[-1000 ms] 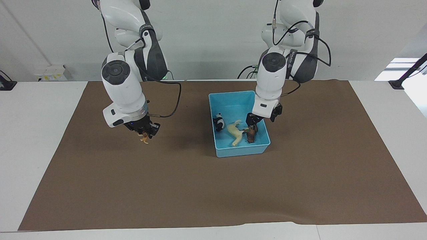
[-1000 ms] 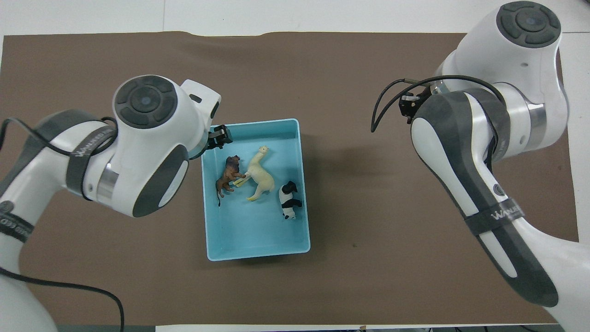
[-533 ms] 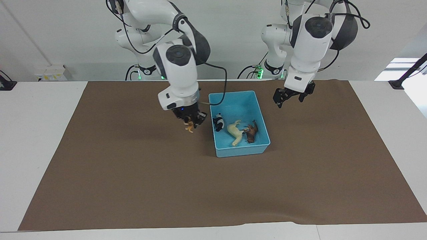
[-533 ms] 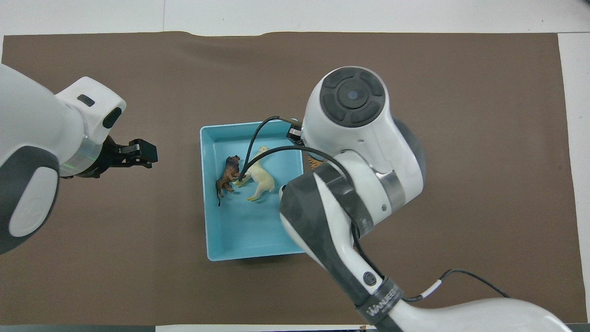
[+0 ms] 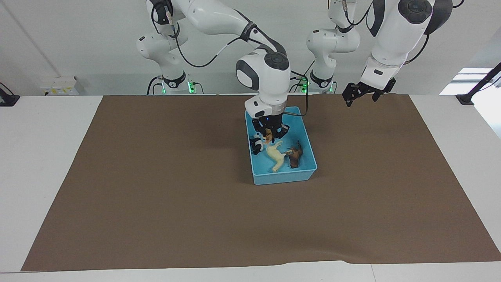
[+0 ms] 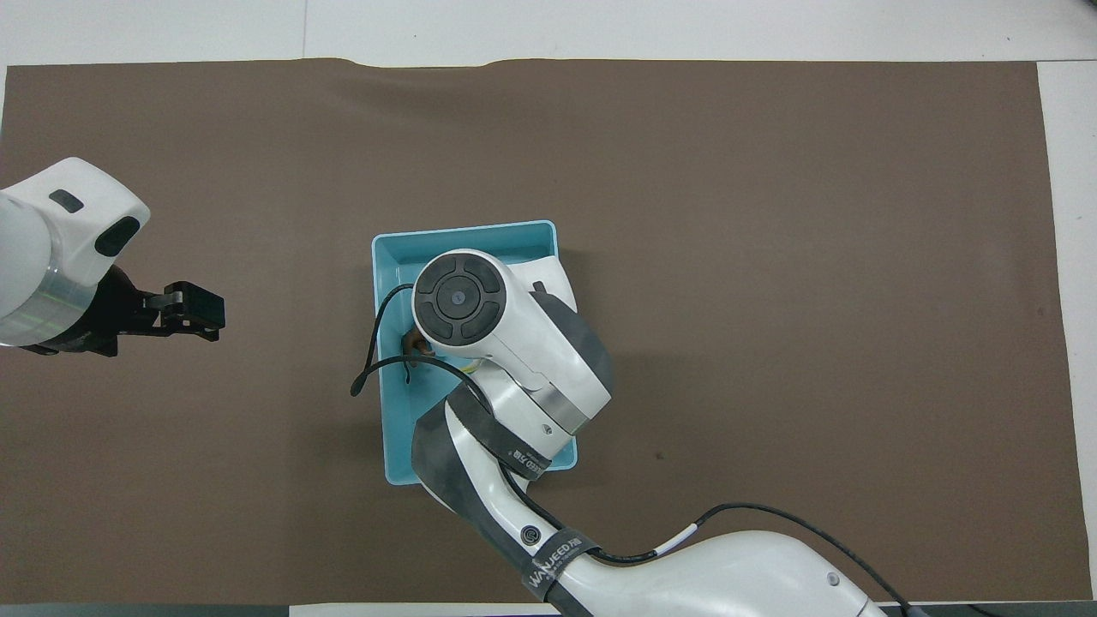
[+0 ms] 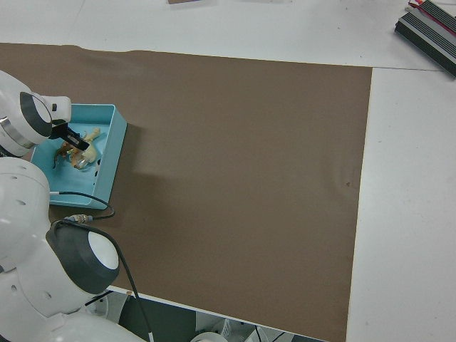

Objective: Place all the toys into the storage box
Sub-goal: 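Carry the tiger into the box while the left gripper withdraws, then release the tiger in the box and lift the right gripper away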

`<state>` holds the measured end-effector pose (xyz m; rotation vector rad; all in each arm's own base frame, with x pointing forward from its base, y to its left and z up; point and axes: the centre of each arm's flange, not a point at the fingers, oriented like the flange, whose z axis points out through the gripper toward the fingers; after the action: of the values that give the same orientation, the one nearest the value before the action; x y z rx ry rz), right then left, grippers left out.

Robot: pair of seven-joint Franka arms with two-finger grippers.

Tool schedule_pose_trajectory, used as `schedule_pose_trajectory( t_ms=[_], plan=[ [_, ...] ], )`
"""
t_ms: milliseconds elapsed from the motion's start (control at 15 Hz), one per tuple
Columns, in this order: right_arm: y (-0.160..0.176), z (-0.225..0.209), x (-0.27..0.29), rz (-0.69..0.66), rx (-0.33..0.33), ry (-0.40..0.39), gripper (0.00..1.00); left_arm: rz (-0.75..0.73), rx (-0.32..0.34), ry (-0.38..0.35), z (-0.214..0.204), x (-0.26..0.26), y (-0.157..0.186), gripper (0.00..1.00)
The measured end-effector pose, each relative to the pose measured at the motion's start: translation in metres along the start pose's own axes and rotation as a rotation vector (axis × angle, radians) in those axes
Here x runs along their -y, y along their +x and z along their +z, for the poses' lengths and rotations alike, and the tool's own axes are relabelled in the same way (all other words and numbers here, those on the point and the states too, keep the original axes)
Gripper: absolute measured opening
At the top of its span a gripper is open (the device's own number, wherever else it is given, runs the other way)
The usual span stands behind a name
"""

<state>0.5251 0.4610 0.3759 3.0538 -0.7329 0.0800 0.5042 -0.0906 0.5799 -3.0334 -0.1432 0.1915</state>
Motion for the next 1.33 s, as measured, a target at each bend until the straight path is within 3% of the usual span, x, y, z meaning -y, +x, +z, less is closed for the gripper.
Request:
schedule_pose_trajectory(
  t_ms=[400, 600, 800, 1000, 1333],
  plan=[
    [0.032, -0.025, -0.016, 0.051, 0.001, -0.02, 0.99, 0.038, -0.024, -0.032, -0.006, -0.011, -0.001, 1.0],
    [0.059, -0.053, -0.039, 0.094, 0.009, -0.037, 1.0, 0.078, -0.025, -0.056, -0.009, -0.012, 0.007, 1.0],
    [0.09, -0.097, -0.079, 0.01, 0.028, -0.067, 1.0, 0.125, -0.012, -0.055, -0.007, -0.013, 0.013, 1.0],
    [0.163, -0.148, -0.157, -0.11, 0.03, -0.052, 1.0, 0.141, -0.009, -0.056, -0.005, -0.014, 0.014, 1.0],
    [0.262, -0.183, -0.294, -0.32, 0.028, -0.039, 1.0, 0.159, -0.002, -0.054, -0.002, -0.02, 0.015, 1.0]
  ],
)
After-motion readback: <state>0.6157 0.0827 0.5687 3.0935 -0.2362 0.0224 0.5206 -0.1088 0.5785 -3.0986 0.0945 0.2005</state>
